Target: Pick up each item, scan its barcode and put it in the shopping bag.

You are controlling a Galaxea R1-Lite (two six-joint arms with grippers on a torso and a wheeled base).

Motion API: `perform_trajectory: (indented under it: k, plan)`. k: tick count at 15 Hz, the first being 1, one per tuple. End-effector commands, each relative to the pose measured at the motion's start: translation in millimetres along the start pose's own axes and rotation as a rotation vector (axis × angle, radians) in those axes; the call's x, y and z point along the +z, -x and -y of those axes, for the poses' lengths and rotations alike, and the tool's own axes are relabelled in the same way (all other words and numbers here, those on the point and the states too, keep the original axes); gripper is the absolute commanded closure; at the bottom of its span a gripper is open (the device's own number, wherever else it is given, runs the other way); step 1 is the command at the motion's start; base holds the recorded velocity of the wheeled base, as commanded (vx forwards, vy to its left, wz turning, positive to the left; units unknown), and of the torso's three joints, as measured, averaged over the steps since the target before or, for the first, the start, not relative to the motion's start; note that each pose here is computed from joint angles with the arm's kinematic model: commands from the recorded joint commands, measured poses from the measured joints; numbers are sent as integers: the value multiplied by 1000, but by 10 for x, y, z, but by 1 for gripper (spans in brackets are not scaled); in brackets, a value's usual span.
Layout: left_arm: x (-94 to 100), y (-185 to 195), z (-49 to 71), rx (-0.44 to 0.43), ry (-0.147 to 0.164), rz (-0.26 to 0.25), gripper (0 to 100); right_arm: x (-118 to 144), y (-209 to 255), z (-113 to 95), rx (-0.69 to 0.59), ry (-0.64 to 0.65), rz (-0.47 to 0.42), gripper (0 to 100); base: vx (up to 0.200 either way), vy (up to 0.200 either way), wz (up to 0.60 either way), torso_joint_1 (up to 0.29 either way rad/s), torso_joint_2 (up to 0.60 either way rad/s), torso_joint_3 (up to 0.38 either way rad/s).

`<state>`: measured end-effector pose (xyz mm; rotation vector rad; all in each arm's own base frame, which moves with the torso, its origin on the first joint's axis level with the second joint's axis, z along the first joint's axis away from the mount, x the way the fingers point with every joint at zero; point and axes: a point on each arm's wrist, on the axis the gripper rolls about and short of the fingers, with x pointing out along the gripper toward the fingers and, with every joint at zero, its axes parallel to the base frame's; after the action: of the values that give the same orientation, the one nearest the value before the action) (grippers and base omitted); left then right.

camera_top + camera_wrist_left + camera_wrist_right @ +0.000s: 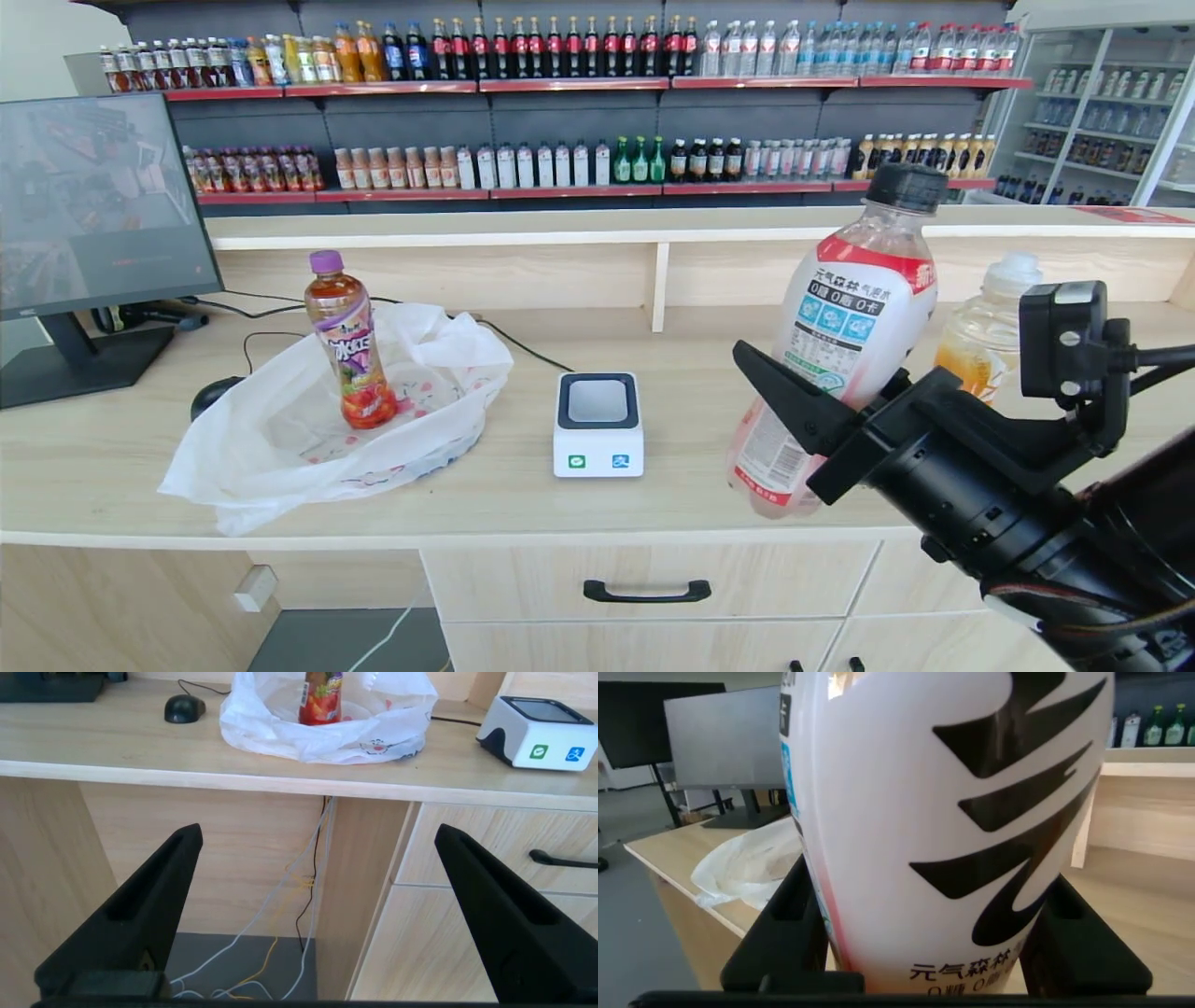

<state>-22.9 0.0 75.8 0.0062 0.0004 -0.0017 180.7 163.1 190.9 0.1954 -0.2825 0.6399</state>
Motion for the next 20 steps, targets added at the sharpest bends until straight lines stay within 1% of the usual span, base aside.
perform_trajectory:
  k: [1,7,12,14,20]
  plan:
    - [0,0,0,-1,0,0,0,-9,-3,27,-11,-1,-2,100,0,0,0,0,0,0]
    - [-5,-1,0,0,3,-1,0,-8,-22,108,-42,13,1,100,0,0,0,0,0,0]
    - [0,0,0,0,3,0,0,14,-23,182,-70,27,9,100,0,200,0,5,1,-1]
    - [0,0,0,0,5,0,0,16,-18,264,-101,41,9,100,0,200,0,-2,0,0]
    - [0,0,0,0,3,0,0,3,-16,277,-106,47,3,100,0,200,0,2,5,1]
